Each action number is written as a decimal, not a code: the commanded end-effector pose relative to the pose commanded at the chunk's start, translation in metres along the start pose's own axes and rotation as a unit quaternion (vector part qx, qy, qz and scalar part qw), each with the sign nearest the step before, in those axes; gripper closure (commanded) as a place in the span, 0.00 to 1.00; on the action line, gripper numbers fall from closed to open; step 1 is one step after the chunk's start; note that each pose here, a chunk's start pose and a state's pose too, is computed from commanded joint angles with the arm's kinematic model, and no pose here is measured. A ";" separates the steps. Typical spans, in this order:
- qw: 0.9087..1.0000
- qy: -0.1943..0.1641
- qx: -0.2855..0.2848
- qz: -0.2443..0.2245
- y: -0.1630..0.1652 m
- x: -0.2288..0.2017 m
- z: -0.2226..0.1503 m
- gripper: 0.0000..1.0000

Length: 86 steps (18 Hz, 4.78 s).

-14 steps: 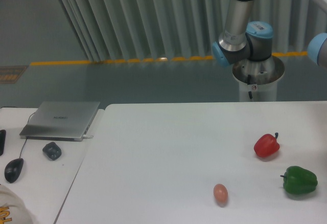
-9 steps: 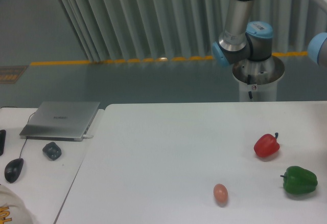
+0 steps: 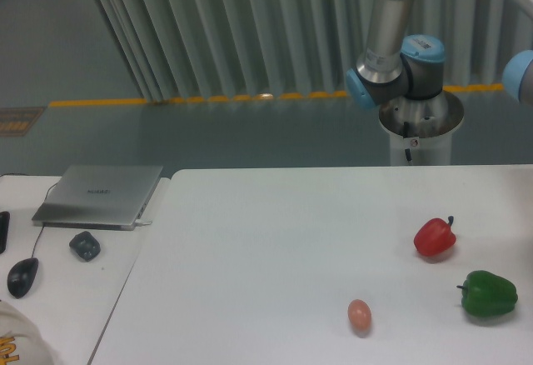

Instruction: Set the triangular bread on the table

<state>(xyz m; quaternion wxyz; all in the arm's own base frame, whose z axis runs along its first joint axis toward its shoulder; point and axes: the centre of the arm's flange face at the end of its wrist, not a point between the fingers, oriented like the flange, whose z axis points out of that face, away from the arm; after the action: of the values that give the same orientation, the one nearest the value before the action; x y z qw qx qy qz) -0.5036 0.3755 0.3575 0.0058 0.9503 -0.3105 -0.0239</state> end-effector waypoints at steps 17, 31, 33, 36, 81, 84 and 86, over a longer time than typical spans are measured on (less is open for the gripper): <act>0.999 0.026 0.006 -0.024 0.126 0.035 0.028 0.00; 0.997 0.046 0.019 -0.055 0.159 0.046 0.061 0.16; 0.997 0.051 0.021 -0.052 0.156 0.045 0.067 0.25; 0.997 0.056 0.024 -0.049 0.153 0.047 0.074 0.41; 0.997 -0.031 -0.006 -0.066 -0.071 0.022 -0.030 0.00; 0.998 -0.034 -0.026 -0.037 -0.060 0.002 -0.039 0.00; 0.999 -0.023 -0.026 -0.027 -0.048 0.000 -0.037 0.00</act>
<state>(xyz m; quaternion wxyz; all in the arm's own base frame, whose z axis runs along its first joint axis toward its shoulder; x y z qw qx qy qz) -0.4735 0.4136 0.3929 0.0230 0.9571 -0.2837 -0.0541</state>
